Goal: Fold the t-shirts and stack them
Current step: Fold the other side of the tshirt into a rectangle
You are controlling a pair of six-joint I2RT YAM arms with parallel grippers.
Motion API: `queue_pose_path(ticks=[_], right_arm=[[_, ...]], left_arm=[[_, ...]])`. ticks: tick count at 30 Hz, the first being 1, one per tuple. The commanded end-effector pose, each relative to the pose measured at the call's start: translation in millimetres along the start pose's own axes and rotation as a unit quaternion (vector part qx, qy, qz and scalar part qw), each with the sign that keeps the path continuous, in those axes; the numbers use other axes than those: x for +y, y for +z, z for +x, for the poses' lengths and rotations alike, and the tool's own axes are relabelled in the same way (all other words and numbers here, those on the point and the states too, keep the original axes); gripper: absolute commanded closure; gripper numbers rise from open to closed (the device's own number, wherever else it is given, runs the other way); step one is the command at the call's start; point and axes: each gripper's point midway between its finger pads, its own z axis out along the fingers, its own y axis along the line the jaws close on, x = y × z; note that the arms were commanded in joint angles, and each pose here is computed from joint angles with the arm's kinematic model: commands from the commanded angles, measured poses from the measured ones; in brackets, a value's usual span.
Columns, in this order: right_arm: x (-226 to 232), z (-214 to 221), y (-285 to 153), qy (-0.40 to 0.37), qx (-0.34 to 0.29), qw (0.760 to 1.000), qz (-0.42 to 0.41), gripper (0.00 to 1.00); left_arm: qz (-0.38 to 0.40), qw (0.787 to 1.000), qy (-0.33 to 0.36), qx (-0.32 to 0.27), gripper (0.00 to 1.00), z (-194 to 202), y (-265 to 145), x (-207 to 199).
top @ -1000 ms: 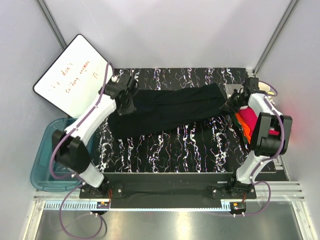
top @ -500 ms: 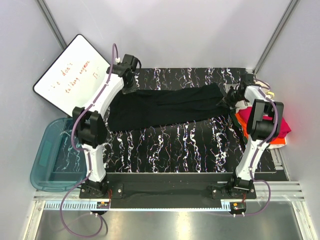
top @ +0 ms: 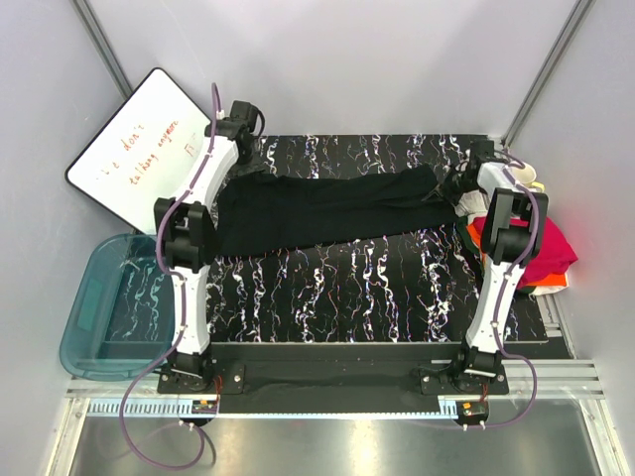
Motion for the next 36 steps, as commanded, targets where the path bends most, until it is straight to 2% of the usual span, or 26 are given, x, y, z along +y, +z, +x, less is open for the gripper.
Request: queue_pose_path(ticks=[1,2,4,5,7,9,14,17,22,25,27,30,32,33,35,36], right_arm=[[-3.5,-2.0,11.7,0.01,0.012,1.0,0.011,0.98],[-5.4,-2.4,13.5,0.012,0.011,1.0,0.015,0.67],[-5.9,-4.3,11.7,0.003,0.004,1.0,0.02,0.36],[-4.1,-6.0,9.2,-0.004,-0.002,1.0,0.02,0.13],[9.8,-11.0,-1.3,-0.034,-0.026,0.999,0.01,0.0],[26.8,-21.0,-16.4,-0.057,-0.059,0.997,-0.007,0.0],[31.9,-25.1,-18.1,-0.068,-0.067,0.995,-0.014,0.0],[36.8,-27.7,-16.5,-0.08,-0.071,0.994,-0.019,0.0],[70.8,-43.8,-38.2,-0.123,-0.103,0.986,-0.042,0.0],[93.1,-50.3,-50.7,-0.166,-0.124,0.978,-0.029,0.0],[105.0,-51.0,-49.5,-0.197,-0.134,0.971,0.005,0.0],[116.7,-46.8,-31.4,-0.247,-0.138,0.957,0.061,0.02],[120.1,-45.4,-20.0,-0.266,-0.138,0.95,0.082,0.04],[121.7,-42.3,-7.2,-0.276,-0.132,0.947,0.1,0.12],[119.8,-41.7,4.0,-0.289,-0.128,0.942,0.116,0.3],[114.4,-42.5,14.5,-0.291,-0.125,0.939,0.13,0.4]], left_arm=[[0.033,0.999,-0.013,-0.033,0.12,-28.4,-7.6,-11.1],[0.032,0.999,-0.014,-0.034,0.02,-28.8,-8.2,-10.6],[0.03,0.999,-0.015,-0.039,0.01,-29.2,-15.5,-7.3],[0.037,0.998,-0.013,-0.047,0.01,-32.2,-26.0,-7.8],[0.052,0.998,-0.002,-0.047,0.01,-28.1,-30.8,-11.4],[0.068,0.996,0.012,-0.049,0.01,-23.0,-41.0,-13.9],[0.111,0.992,0.038,-0.043,0.01,-2.6,-55.2,-35.7],[0.144,0.986,0.079,-0.035,0.01,18.3,-65.0,-66.3],[0.19,0.972,0.137,-0.014,0.01,65.5,-83.8,-122.3],[0.204,0.968,0.143,0.005,0.01,88.1,-85.0,-142.3],[0.214,0.967,0.135,0.028,0.06,100.3,-80.0,-150.1],[0.221,0.965,0.132,0.05,0.27,112.3,-71.8,-157.3],[0.22,0.965,0.133,0.056,0.59,115.2,-65.3,-159.2],[0.219,0.965,0.134,0.059,0.75,116.4,-63.6,-158.4],[0.209,0.966,0.136,0.066,1.0,120.4,-56.9,-156.0],[0.198,0.969,0.133,0.069,1.0,121.5,-52.1,-152.7]])
